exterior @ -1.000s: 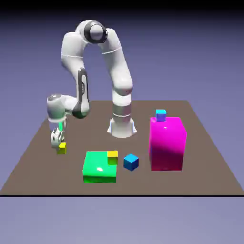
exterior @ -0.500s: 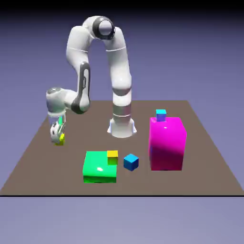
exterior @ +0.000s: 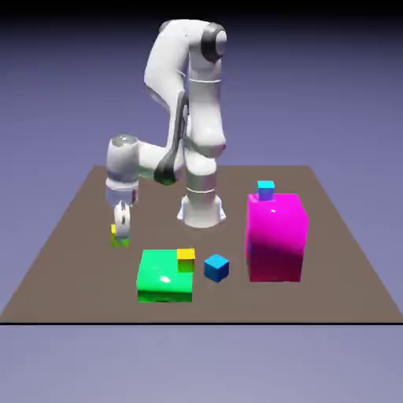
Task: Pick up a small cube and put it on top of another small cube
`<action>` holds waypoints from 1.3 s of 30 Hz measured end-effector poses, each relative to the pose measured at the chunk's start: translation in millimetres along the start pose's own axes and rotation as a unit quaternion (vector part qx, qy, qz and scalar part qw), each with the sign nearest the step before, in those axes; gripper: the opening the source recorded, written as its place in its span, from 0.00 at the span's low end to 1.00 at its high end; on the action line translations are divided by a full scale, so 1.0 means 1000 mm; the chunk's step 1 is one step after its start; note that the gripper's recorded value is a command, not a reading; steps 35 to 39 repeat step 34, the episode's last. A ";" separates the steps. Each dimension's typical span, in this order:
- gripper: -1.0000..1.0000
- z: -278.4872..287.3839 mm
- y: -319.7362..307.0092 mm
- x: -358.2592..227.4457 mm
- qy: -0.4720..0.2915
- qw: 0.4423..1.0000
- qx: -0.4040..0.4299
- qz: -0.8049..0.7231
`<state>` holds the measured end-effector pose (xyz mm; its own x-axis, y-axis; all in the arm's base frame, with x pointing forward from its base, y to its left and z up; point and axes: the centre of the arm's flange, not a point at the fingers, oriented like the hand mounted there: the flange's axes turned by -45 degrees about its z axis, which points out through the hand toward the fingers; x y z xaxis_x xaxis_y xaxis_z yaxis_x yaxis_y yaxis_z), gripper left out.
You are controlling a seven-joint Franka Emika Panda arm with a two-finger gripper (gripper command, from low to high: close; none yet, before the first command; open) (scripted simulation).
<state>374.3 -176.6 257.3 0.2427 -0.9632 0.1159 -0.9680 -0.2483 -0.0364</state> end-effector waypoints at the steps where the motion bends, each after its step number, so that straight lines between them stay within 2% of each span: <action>1: 0.00 -0.001 -0.007 -0.014 -0.003 1.000 0.000 -0.002; 8: 0.00 -0.010 -0.039 -0.124 -0.024 0.999 -0.003 -0.025; 15: 0.00 -0.017 -0.036 -0.229 -0.038 0.998 -0.012 -0.046; 21: 0.00 -0.004 -0.034 -0.224 -0.047 0.999 -0.017 -0.009; 31: 0.00 0.049 -0.031 -0.231 -0.049 0.999 -0.017 -0.009; 32: 1.00 0.055 -0.029 -0.233 -0.051 0.998 -0.017 -0.011; 39: 1.00 0.055 -0.029 -0.233 -0.051 0.998 -0.018 -0.011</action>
